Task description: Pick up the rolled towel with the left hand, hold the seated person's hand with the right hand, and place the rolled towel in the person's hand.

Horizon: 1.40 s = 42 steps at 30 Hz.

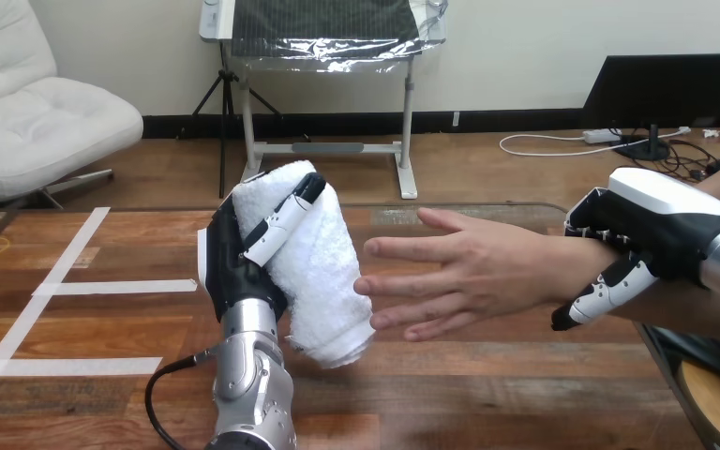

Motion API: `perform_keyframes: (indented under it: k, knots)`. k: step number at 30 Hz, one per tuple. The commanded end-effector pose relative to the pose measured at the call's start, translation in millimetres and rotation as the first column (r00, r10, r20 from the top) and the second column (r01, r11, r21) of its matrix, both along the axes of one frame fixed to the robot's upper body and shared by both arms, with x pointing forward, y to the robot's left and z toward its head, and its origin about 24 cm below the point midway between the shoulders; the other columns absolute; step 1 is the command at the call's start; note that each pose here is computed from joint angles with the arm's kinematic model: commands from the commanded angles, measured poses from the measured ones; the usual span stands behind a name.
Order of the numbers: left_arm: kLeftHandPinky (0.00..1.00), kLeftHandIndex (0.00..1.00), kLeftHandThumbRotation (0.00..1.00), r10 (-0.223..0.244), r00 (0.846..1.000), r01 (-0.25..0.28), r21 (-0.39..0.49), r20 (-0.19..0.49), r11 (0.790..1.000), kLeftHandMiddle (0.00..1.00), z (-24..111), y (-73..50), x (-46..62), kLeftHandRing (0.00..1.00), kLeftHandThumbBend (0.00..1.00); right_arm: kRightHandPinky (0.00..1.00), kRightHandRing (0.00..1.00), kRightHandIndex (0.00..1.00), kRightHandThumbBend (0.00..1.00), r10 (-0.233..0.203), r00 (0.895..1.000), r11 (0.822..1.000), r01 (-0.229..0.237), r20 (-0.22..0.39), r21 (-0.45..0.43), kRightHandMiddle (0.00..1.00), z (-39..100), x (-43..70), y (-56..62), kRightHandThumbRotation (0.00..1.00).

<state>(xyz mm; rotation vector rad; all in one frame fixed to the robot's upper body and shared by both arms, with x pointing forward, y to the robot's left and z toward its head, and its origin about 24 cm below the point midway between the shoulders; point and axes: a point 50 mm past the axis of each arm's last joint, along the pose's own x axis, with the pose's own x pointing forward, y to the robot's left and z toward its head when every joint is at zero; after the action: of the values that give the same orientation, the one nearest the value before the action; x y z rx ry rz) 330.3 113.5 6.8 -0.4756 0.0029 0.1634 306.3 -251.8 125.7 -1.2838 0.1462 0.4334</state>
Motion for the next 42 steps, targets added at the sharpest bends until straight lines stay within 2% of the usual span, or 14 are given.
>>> perform_keyframes:
  k: [1,8,17,33,42]
  knots:
    - [0.32,0.40,0.00,-0.302,0.811,0.422,-0.145,0.501,0.895,0.41,159.7,-167.5,5.7,0.37,0.85,0.28,0.34,0.38,0.88,0.065,0.990,0.991,-0.079,0.121,0.108,0.39,30.0,19.4,36.6,0.22]
    - [0.32,0.40,0.00,-0.336,0.782,0.450,-0.103,0.525,0.887,0.42,161.7,-171.6,1.1,0.38,0.85,0.28,0.33,0.38,0.89,0.060,0.992,0.990,-0.073,0.114,0.117,0.39,28.7,18.7,37.2,0.22]
    - [0.32,0.41,0.00,-0.361,0.752,0.473,-0.070,0.552,0.878,0.42,161.8,-172.1,-2.1,0.38,0.84,0.28,0.34,0.38,0.89,0.059,0.992,0.990,-0.072,0.108,0.120,0.39,27.3,17.2,36.2,0.23]
    - [0.32,0.42,0.00,-0.369,0.740,0.449,-0.005,0.563,0.893,0.43,158.0,-164.1,-1.8,0.39,0.83,0.28,0.34,0.39,0.89,0.050,0.993,0.991,-0.062,0.105,0.120,0.40,23.4,15.0,32.7,0.20]
    - [0.32,0.42,0.00,-0.363,0.738,0.442,0.000,0.569,0.897,0.43,157.6,-157.7,0.4,0.38,0.86,0.27,0.32,0.38,0.88,0.046,0.994,0.992,-0.058,0.101,0.111,0.39,20.8,14.9,31.1,0.20]
